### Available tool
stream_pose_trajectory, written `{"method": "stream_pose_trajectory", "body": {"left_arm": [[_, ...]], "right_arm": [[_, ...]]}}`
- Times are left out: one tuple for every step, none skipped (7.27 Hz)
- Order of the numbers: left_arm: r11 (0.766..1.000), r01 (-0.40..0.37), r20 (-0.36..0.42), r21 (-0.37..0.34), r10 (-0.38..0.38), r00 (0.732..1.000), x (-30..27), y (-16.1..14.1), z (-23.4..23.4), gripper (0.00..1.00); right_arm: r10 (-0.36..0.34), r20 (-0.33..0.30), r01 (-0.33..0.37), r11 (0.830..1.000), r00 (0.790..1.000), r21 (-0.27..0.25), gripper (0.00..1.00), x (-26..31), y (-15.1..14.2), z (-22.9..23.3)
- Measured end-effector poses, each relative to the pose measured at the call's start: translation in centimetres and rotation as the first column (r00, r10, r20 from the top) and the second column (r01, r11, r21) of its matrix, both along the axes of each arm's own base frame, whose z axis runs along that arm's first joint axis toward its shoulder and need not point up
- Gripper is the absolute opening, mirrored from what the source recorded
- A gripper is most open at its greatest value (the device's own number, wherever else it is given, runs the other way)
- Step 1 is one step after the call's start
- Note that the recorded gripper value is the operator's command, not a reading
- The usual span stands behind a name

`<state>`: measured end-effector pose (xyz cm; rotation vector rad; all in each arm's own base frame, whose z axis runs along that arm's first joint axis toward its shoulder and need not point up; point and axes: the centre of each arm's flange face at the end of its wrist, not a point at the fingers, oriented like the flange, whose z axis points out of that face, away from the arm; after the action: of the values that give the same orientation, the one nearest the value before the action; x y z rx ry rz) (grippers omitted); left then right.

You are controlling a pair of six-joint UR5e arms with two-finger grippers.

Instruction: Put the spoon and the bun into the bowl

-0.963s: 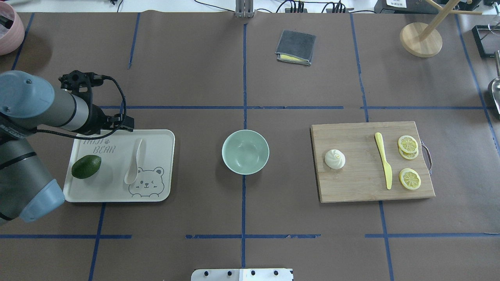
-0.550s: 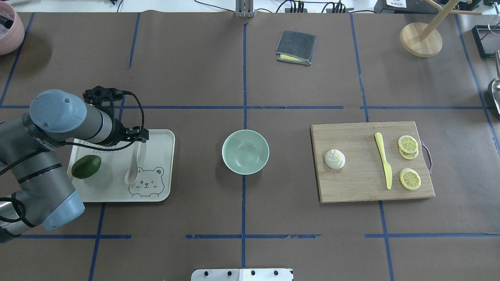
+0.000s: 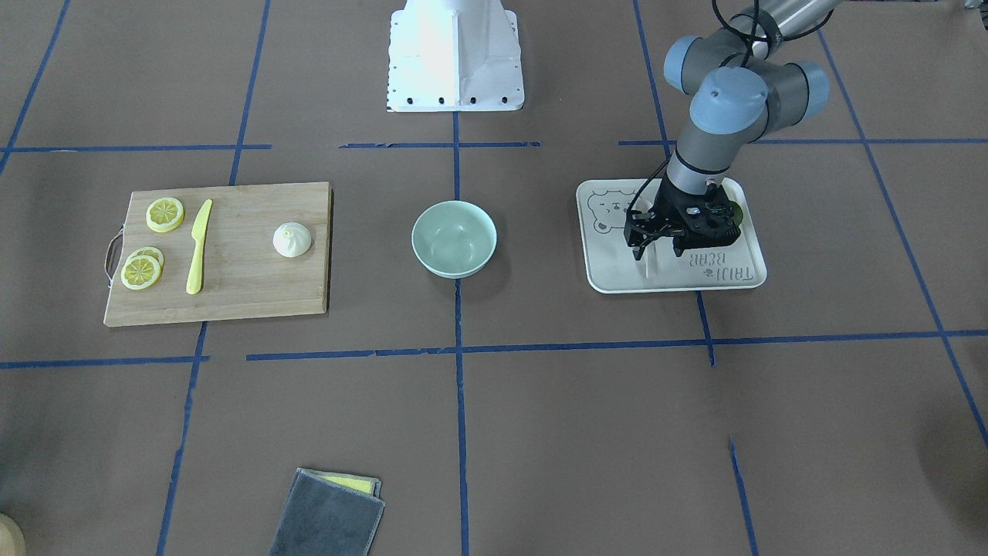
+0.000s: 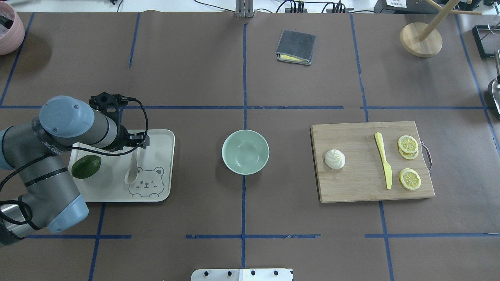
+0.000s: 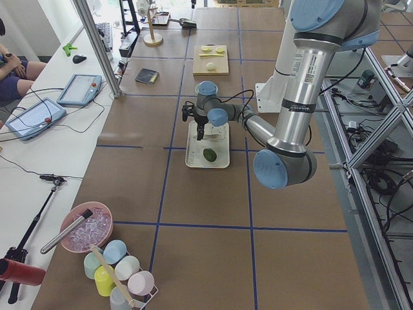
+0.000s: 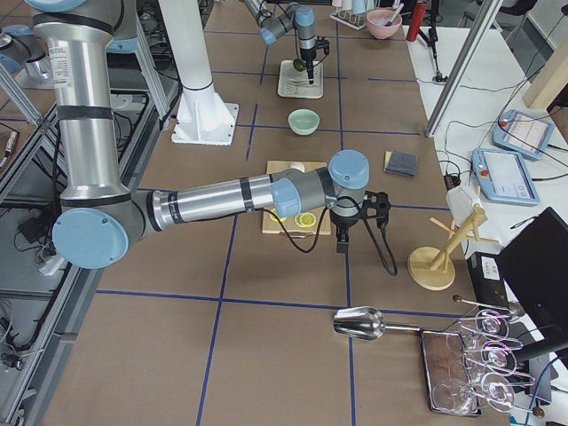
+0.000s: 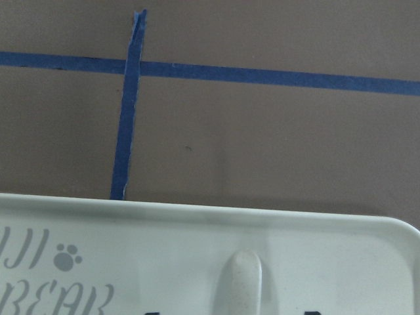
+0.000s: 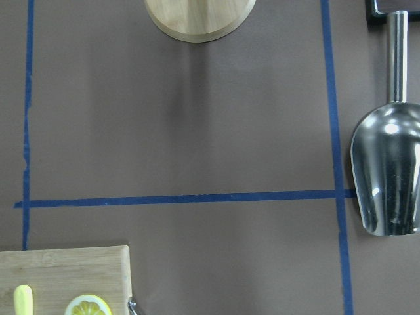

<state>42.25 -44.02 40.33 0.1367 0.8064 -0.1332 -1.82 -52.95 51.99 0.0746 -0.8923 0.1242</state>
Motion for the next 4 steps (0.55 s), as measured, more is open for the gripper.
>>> {"method": "stream_pose_trajectory", "body": {"left_arm": [[1.000, -0.006, 0.002, -0.001, 0.006, 1.000, 0.3, 0.3, 0.1, 0.68], [1.000, -0.014, 0.003, -0.002, 0.014, 1.000, 0.6, 0.5, 0.2, 0.66], [1.000, -0.019, 0.004, -0.003, 0.019, 1.000, 0.9, 0.7, 0.2, 0.59], [1.000, -0.021, 0.005, -0.004, 0.021, 1.000, 1.0, 0.9, 0.3, 0.48]], "right_arm": [[0.009, 0.012, -0.009, 1.000, 1.000, -0.011, 1.00, -1.4, -0.1, -1.7], [0.019, 0.024, -0.018, 1.000, 1.000, -0.024, 1.00, -2.8, -0.3, -3.3], [0.023, 0.033, -0.022, 0.999, 0.999, -0.035, 1.00, -4.1, -0.2, -4.6], [0.025, 0.040, -0.023, 0.999, 0.999, -0.040, 1.00, -5.1, -0.2, -5.6]]}}
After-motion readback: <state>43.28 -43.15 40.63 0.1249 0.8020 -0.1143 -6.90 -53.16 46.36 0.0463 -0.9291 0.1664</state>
